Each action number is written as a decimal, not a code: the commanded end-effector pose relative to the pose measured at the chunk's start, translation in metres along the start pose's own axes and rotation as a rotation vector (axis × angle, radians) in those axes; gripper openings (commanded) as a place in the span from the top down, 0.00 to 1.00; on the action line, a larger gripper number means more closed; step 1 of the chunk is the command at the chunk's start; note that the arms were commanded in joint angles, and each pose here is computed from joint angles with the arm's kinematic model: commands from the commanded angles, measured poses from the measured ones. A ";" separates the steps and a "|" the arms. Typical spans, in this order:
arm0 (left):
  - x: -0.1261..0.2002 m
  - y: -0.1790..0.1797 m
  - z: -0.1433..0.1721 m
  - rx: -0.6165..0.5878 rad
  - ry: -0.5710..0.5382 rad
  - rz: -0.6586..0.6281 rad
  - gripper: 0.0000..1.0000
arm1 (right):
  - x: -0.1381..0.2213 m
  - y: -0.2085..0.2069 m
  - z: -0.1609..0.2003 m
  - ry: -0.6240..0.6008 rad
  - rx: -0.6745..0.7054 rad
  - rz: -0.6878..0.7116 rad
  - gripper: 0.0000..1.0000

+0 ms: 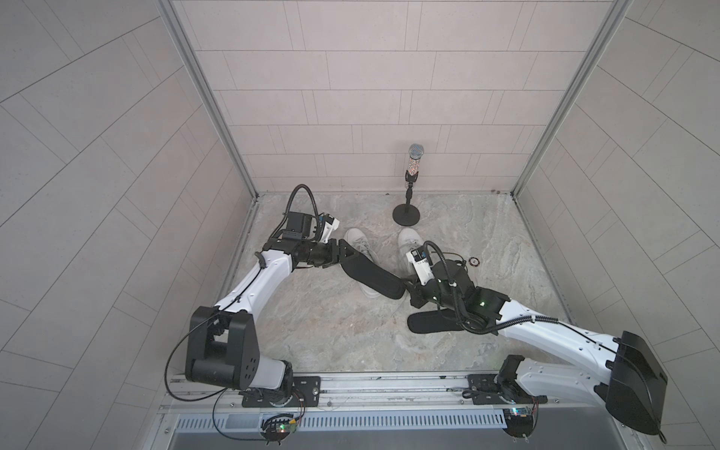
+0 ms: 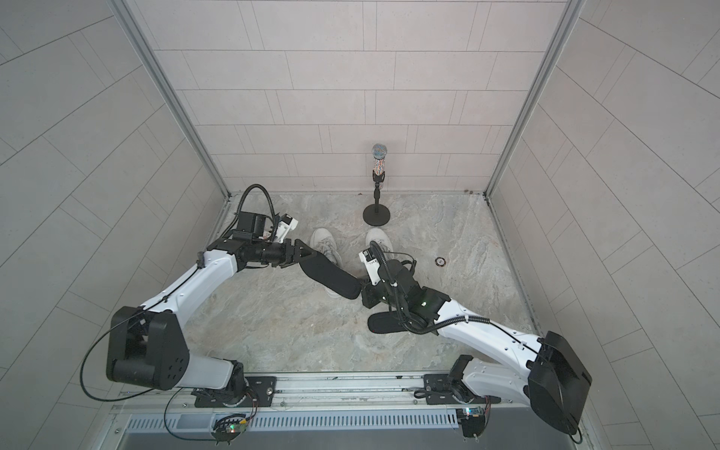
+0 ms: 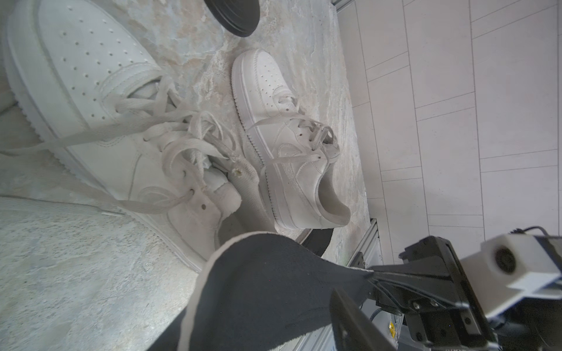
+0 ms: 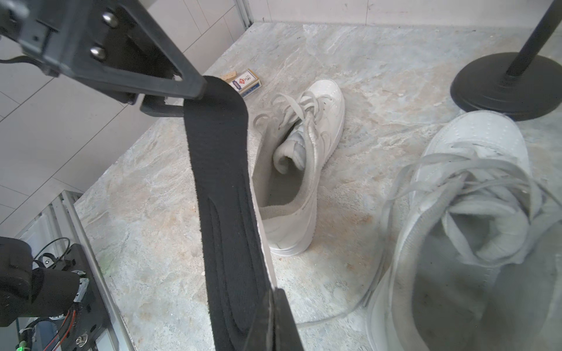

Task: Insert the insole into the shoe
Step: Pick up the insole from the center of the board.

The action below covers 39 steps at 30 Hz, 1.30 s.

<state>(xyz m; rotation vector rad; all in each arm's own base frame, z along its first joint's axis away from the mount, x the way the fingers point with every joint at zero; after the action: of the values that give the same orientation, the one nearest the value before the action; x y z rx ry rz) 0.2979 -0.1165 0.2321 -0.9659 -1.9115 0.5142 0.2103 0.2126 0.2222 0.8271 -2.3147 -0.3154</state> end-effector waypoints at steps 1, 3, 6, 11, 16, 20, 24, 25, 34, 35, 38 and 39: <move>0.010 -0.017 -0.002 -0.090 -0.018 0.065 0.32 | 0.002 -0.001 -0.008 0.000 0.015 -0.024 1.00; 0.009 -0.017 -0.002 -0.092 -0.016 0.072 0.34 | 0.004 -0.001 -0.009 0.008 0.030 -0.039 1.00; 0.008 -0.017 -0.002 -0.093 -0.010 0.086 0.40 | 0.005 -0.002 -0.009 0.009 0.038 -0.045 1.00; 0.008 -0.020 0.001 -0.113 -0.005 0.103 0.70 | 0.007 -0.008 -0.010 -0.001 0.021 -0.032 1.00; 0.007 -0.023 0.001 -0.144 -0.002 0.097 0.93 | 0.010 -0.010 -0.009 0.001 0.028 -0.046 1.00; 0.003 -0.043 0.003 -0.252 0.045 0.133 0.98 | 0.011 -0.007 -0.004 0.054 0.061 -0.090 0.86; 0.001 -0.073 0.009 -0.380 0.077 0.242 0.98 | 0.020 -0.001 -0.015 0.107 0.064 -0.133 0.46; 0.001 -0.078 0.010 -0.404 0.085 0.268 0.98 | 0.023 0.001 -0.020 0.102 0.069 -0.142 0.42; -0.017 -0.103 0.017 -0.509 0.236 0.318 1.00 | 0.029 0.004 -0.047 0.149 0.158 -0.165 0.31; -0.018 -0.104 0.016 -0.513 0.236 0.325 1.00 | 0.027 0.006 -0.045 0.164 0.162 -0.192 0.31; -0.019 -0.108 0.013 -0.528 0.243 0.338 1.00 | 0.020 0.008 -0.040 0.181 0.156 -0.254 0.33; -0.019 -0.109 0.012 -0.531 0.251 0.339 1.00 | 0.017 0.009 -0.038 0.183 0.154 -0.276 0.35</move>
<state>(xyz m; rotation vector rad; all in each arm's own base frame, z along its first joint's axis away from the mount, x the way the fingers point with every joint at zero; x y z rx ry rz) 0.2502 -0.1959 0.2822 -1.5746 -1.7107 0.0972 0.2266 0.2032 0.2716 1.1075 -2.1530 -0.1877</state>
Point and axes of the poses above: each gripper's point midway between its finger pads, its own x axis back along the fingers, its own y axis along the line the jaws close on, z = x × y, the point moved 8 cm from there along x, back along the fingers, and after that the axes turned 8 degrees about -x, right-handed, at the moved point
